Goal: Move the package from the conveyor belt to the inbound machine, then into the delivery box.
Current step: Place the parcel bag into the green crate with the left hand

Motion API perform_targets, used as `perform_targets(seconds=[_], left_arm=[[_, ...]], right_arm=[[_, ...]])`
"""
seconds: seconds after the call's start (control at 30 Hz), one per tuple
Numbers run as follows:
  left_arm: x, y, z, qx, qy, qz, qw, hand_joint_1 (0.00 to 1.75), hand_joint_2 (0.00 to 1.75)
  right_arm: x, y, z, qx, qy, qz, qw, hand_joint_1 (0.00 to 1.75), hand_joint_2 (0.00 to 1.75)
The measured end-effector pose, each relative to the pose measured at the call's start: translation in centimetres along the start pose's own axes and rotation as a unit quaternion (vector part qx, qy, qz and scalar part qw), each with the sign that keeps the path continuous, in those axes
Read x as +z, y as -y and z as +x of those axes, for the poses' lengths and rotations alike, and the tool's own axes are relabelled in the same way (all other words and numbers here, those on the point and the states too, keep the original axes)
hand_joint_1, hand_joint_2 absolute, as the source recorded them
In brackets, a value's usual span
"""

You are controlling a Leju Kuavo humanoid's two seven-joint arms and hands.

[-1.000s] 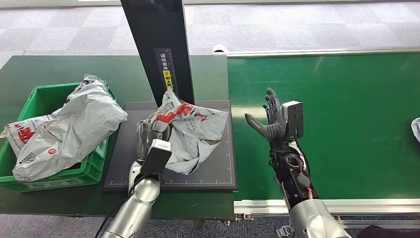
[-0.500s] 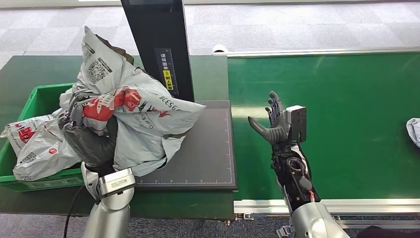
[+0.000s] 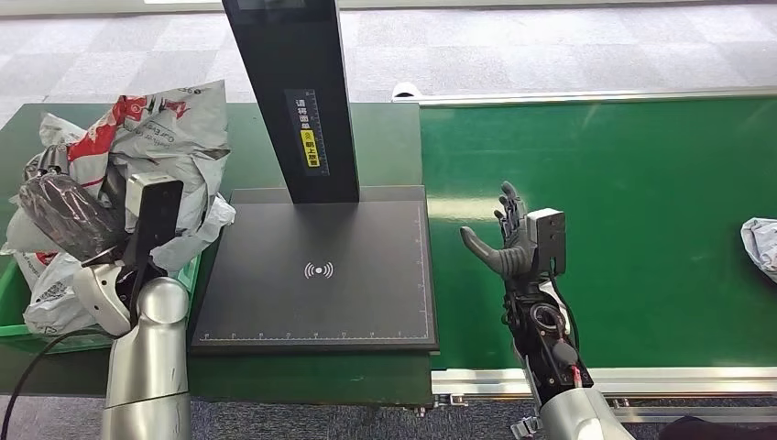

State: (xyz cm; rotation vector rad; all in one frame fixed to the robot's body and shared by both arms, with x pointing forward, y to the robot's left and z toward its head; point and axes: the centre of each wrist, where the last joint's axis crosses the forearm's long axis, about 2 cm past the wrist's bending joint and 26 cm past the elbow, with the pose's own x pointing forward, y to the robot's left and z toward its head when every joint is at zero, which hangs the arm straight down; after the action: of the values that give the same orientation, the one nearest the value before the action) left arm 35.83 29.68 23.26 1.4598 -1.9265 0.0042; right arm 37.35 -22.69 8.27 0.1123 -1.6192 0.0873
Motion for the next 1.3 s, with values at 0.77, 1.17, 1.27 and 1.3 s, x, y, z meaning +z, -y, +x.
perform_targets(seconds=[0.77, 1.17, 1.27, 1.3], left_arm=[[-1.5, 3.3, -12.6, -0.227, -0.170, -0.174, 0.943, 0.00, 1.75], [-1.9, 2.0, -13.5, -0.187, -0.103, -0.144, 0.966, 0.00, 0.87], [-2.4, 1.4, -13.0, -0.158, -0.067, -0.115, 0.978, 0.00, 0.00], [-2.6, 1.2, -12.8, -0.144, -0.051, -0.102, 0.983, 0.00, 0.00]], right_arm=[[0.4, -0.3, 0.0, 0.021, -0.001, 0.013, 1.000, 0.00, 1.75], [0.2, -0.7, 0.5, 0.018, 0.009, 0.019, 1.000, 0.00, 1.75], [0.1, -0.8, 0.6, 0.017, 0.012, 0.020, 1.000, 0.00, 1.75], [0.1, -0.8, 0.6, 0.017, 0.013, 0.020, 1.000, 0.00, 1.75]])
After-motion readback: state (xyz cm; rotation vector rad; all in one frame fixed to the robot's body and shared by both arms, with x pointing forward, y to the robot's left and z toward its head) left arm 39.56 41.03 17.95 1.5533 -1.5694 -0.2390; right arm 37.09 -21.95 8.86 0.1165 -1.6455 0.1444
